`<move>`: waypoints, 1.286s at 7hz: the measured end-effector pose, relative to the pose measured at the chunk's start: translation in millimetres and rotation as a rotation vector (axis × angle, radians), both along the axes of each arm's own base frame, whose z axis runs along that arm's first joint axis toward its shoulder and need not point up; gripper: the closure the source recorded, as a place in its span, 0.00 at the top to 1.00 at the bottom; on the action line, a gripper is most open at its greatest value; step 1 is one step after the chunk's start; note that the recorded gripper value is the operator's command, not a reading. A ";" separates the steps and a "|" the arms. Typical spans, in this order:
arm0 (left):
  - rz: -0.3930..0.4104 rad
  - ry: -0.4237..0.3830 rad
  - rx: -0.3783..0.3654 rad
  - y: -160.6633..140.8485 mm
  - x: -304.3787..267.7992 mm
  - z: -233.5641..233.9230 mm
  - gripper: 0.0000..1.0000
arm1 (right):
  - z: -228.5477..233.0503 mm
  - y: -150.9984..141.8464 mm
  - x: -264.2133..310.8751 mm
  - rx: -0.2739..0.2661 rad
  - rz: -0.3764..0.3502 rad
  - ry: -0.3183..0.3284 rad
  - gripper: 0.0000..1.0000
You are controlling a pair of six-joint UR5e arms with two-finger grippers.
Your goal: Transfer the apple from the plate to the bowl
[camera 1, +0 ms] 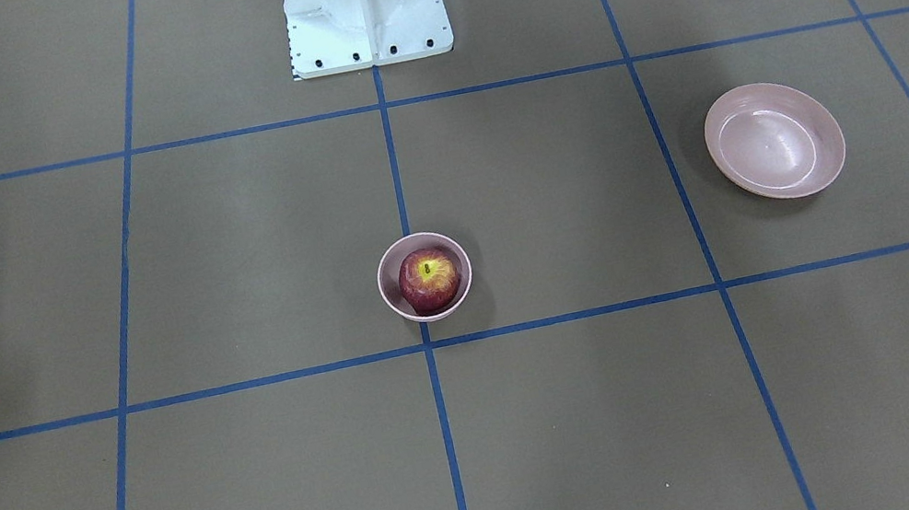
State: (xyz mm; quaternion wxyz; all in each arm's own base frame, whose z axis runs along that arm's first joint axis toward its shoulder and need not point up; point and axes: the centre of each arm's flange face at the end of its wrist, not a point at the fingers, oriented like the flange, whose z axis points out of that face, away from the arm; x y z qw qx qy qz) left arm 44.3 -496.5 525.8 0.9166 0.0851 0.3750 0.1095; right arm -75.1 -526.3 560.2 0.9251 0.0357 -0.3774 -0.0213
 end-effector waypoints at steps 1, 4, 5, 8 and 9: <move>0.000 0.000 0.001 0.0 0.0 -0.3 0.98 | 0.1 -0.1 0.0 0.000 0.000 0.000 1.00; 0.001 0.001 0.005 -0.1 0.2 -2.2 0.98 | 1.2 -0.2 0.0 -0.002 0.000 0.001 1.00; 0.001 0.001 0.006 -0.2 0.1 -2.8 0.98 | 1.3 -0.2 -0.1 -0.003 0.000 0.001 1.00; 0.002 0.002 0.011 -0.2 -0.2 -4.6 0.98 | 1.4 0.0 -0.3 -0.003 0.000 0.001 1.00; 0.001 0.003 0.016 -1.3 0.1 -7.0 0.98 | 1.5 0.0 -0.2 -0.003 0.000 0.001 1.00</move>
